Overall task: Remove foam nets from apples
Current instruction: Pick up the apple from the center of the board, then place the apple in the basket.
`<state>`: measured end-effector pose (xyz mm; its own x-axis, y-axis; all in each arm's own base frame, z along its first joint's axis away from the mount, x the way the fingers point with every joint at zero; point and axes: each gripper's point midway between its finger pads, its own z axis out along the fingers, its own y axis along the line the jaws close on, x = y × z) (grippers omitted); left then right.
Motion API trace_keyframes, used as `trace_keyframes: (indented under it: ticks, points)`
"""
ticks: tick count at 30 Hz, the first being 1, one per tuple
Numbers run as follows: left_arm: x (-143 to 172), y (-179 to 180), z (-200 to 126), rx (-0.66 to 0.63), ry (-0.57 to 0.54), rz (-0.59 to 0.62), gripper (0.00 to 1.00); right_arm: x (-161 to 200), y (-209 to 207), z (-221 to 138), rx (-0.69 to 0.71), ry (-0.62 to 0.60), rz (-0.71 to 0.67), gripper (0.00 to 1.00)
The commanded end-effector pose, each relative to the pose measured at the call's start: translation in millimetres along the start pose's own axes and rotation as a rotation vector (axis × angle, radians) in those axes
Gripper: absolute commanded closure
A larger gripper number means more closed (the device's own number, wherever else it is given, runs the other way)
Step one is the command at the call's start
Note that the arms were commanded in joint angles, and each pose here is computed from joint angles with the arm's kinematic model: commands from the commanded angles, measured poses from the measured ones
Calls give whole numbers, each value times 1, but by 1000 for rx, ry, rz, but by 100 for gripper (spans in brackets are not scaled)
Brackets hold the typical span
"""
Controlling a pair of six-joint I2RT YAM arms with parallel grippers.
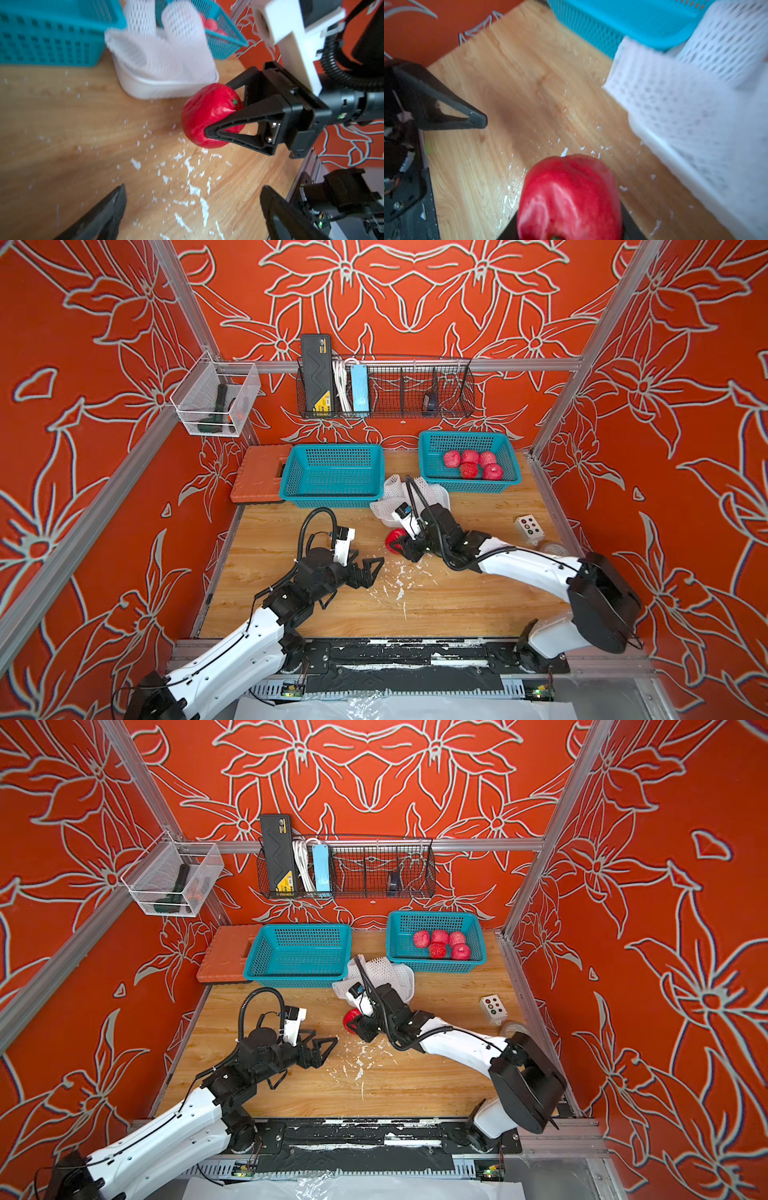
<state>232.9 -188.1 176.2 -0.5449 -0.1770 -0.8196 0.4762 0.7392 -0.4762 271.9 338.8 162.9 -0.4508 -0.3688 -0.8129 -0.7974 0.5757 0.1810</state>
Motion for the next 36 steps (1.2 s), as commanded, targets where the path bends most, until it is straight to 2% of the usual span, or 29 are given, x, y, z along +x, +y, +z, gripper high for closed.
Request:
trace_keyframes:
  ticks: [1,4,6,9,13,18,21,25,29,33,34,36]
  points:
    - [-75,-30,-14,57,-262,133,2,-66,-21,-31,34,-170,51,88]
    - [-104,-43,-16,71,-343,207,2,-101,-58,-51,71,-263,122,90]
    - [-116,-49,-8,71,-350,254,2,-115,-92,-60,134,-290,167,89]
    - [-126,-52,13,63,-333,262,2,-121,-147,-67,244,-289,241,89]
    - [-117,-65,55,94,-247,283,2,-122,-218,-73,342,-333,366,91]
    - [-95,-88,99,120,-62,384,2,-93,-297,-64,484,-220,440,91]
    - [-90,-89,105,134,-54,372,2,-79,-332,-58,568,-188,442,90]
    - [-81,-87,107,152,-56,347,2,-65,-358,-34,552,-101,458,88]
    - [-76,-81,109,130,-44,344,2,-54,-382,-20,608,-62,451,87]
    - [-76,-79,106,120,-50,357,2,-47,-397,-2,595,-20,459,86]
    - [-76,-78,105,118,-56,359,2,-46,-399,2,588,-13,463,84]
    - [-78,-75,102,100,-75,358,2,-46,-401,8,574,-9,473,74]
